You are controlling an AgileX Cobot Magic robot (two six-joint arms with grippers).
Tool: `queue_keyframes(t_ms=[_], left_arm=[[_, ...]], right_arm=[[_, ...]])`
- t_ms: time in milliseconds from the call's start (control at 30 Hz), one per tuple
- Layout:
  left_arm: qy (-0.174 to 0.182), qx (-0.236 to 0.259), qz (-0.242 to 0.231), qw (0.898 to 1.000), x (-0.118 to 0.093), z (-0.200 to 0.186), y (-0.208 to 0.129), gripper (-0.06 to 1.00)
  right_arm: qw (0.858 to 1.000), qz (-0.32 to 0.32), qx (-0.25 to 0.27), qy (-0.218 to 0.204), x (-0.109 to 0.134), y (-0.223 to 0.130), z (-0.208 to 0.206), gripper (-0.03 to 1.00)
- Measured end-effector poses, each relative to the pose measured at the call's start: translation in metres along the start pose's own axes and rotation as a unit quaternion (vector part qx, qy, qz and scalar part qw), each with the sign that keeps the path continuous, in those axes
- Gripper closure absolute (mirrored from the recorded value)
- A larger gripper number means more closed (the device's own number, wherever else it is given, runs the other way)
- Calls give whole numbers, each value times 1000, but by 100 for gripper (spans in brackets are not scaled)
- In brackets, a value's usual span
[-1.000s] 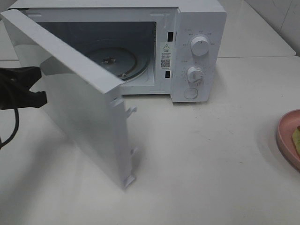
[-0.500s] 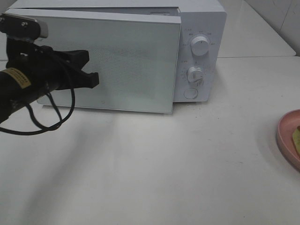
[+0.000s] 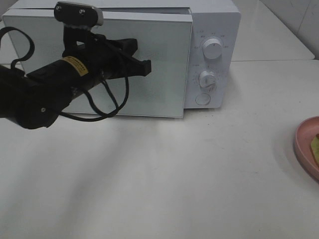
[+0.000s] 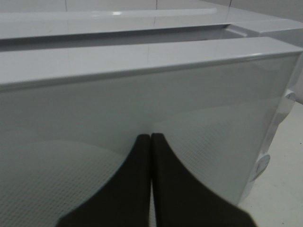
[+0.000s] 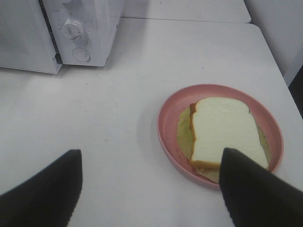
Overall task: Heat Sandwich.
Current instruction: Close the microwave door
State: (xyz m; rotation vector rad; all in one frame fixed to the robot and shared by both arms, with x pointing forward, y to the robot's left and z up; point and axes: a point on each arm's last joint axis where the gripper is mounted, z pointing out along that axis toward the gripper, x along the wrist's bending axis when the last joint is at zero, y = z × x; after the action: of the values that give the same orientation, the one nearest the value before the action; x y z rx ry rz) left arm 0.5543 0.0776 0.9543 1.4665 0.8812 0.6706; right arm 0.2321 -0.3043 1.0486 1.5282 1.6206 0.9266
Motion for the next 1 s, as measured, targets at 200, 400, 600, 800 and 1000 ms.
queue_keyframes(t_ms=[200, 400, 600, 800, 1000], left_arm=[[-19, 2, 6, 1000, -13, 21, 1, 94], [-35, 10, 15, 999, -22, 36, 1, 94], [-40, 14, 19, 999, -26, 54, 0, 94], [-45, 19, 23, 999, -28, 61, -1, 94], [-44, 20, 23, 999, -28, 61, -1, 94]], right_arm=[[1000, 0, 0, 0, 0, 0, 0, 20], [1000, 0, 0, 0, 0, 0, 0, 20], [1000, 0, 0, 0, 0, 0, 0, 21], [1000, 0, 0, 0, 0, 0, 0, 21], [1000, 0, 0, 0, 0, 0, 0, 21]])
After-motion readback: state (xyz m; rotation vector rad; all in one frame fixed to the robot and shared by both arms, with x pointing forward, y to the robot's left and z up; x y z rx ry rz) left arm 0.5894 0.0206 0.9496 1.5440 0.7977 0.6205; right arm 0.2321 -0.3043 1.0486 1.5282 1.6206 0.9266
